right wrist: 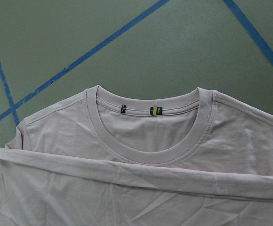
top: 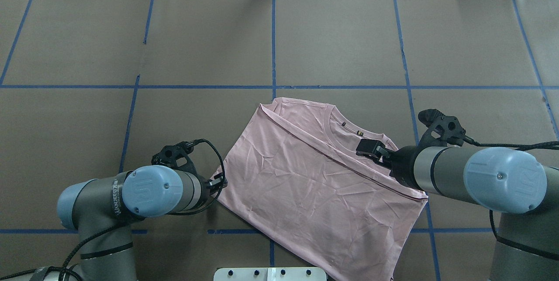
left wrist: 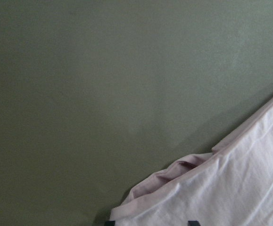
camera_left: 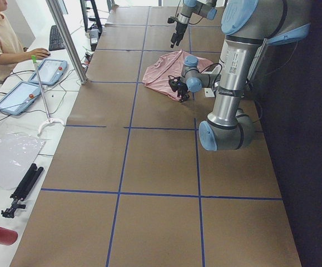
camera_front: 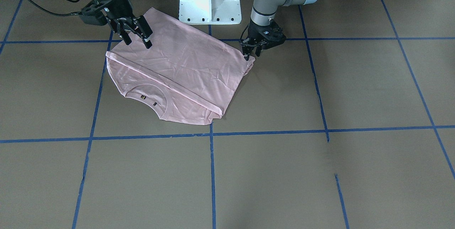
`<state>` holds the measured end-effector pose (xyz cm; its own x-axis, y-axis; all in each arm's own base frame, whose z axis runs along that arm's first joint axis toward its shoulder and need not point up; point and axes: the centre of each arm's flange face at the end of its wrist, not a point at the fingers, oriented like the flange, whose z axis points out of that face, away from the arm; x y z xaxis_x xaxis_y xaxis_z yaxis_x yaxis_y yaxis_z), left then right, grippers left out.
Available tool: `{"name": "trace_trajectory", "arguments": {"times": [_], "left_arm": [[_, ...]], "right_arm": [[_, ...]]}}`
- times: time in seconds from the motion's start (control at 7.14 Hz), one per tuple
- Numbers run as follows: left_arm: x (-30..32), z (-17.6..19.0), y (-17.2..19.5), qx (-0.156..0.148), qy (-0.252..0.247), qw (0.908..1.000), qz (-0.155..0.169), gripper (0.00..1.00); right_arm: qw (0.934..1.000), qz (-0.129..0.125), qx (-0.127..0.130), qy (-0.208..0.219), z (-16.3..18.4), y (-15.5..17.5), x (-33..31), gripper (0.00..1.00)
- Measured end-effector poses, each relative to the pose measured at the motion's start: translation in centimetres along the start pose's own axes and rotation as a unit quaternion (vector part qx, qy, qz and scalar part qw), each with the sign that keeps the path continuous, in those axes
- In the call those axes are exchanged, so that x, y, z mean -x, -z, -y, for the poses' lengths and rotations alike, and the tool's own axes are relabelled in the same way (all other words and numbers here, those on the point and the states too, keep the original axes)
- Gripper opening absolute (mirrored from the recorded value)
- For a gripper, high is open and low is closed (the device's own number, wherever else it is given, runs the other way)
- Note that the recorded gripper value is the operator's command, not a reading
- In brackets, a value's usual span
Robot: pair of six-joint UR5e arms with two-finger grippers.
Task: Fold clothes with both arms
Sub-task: 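Grasp the folded shirt's edge with the right gripper while the left gripper holds position, then rotate the shirt with the right gripper while the left gripper moves to its far corner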
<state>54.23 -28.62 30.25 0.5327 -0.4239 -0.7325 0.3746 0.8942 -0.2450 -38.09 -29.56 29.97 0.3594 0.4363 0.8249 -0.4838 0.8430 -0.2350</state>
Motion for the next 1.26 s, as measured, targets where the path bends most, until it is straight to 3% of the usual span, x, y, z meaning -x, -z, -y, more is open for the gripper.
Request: {"name": "trace_trajectory", "arguments": {"times": [0.14,0.98,1.26], "left_arm": [[0.0,0.0,0.0,0.0,0.0,1.0,0.0,0.0],[-0.7,0.7,2.2,-0.002,-0.001,0.9999,-0.017,0.0],[-0.8,5.0,3.4,-0.036,-0.017,0.9992,-0.007,0.0]], "right_arm": [[1.0,0.0,0.0,0.0,0.0,0.0,0.0,1.0],[1.0,-0.006,-0.001,0.0,0.0,-1.0,-0.3,1.0],[1.0,-0.004,-0.002,-0.001,0.0,-0.8,-0.2,1.0]]}}
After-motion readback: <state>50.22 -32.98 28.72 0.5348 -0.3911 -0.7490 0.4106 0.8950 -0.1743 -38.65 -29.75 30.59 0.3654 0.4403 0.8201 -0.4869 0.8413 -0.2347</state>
